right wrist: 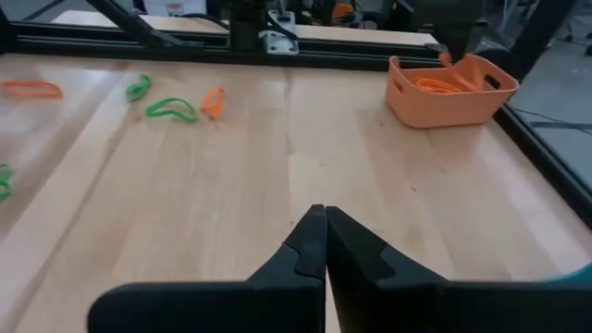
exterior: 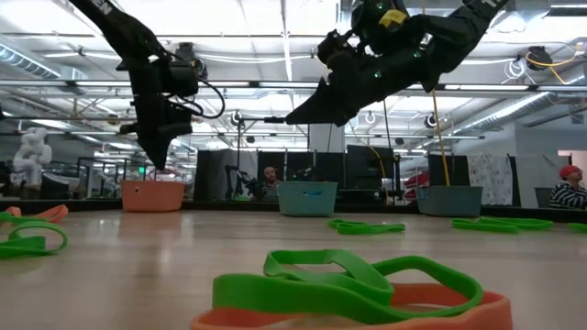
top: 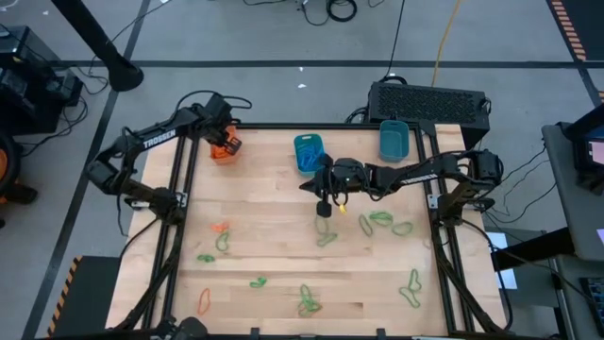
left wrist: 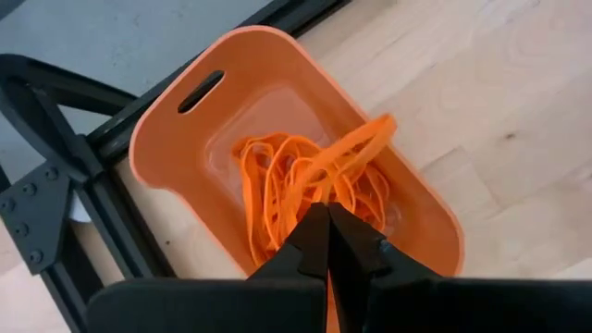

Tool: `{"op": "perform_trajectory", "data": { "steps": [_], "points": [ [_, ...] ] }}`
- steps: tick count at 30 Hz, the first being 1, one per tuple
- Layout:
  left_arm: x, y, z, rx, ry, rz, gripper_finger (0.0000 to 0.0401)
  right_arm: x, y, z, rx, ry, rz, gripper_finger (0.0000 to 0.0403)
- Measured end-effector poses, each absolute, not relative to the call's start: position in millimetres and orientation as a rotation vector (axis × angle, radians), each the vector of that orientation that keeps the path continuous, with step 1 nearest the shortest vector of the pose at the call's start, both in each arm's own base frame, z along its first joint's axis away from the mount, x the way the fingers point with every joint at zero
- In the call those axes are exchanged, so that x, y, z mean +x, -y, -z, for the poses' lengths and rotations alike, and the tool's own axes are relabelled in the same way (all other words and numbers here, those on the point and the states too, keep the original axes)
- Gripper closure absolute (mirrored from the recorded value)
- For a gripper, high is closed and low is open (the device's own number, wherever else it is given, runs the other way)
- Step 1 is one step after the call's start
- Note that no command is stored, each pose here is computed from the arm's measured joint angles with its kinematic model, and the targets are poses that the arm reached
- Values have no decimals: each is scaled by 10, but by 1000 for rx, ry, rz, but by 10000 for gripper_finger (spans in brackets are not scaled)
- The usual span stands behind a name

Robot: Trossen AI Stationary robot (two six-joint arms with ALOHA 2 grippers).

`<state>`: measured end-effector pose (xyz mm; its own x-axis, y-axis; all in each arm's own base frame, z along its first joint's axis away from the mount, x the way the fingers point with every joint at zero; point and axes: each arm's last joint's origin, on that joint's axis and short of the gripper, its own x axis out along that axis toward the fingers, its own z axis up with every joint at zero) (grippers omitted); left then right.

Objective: Sort rubber bands into baskets
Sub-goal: Put the orange rubber band into the orange bin

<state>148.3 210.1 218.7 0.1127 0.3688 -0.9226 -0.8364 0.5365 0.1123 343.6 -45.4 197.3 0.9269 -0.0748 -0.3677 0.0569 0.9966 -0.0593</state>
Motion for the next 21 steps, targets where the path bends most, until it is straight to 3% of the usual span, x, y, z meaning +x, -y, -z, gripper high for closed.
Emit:
{"op": "perform_trajectory", "data": {
  "steps": [9,21],
  "points": [
    [1508,-2136,-2116,-513,-1160,-937,392,3433,590,-2021,-66,-332,159,403],
    [1506,-2139,-2117,-499,-1168,-950,292,3431,592,-2014,-62,-339,154,403]
  ]
}}
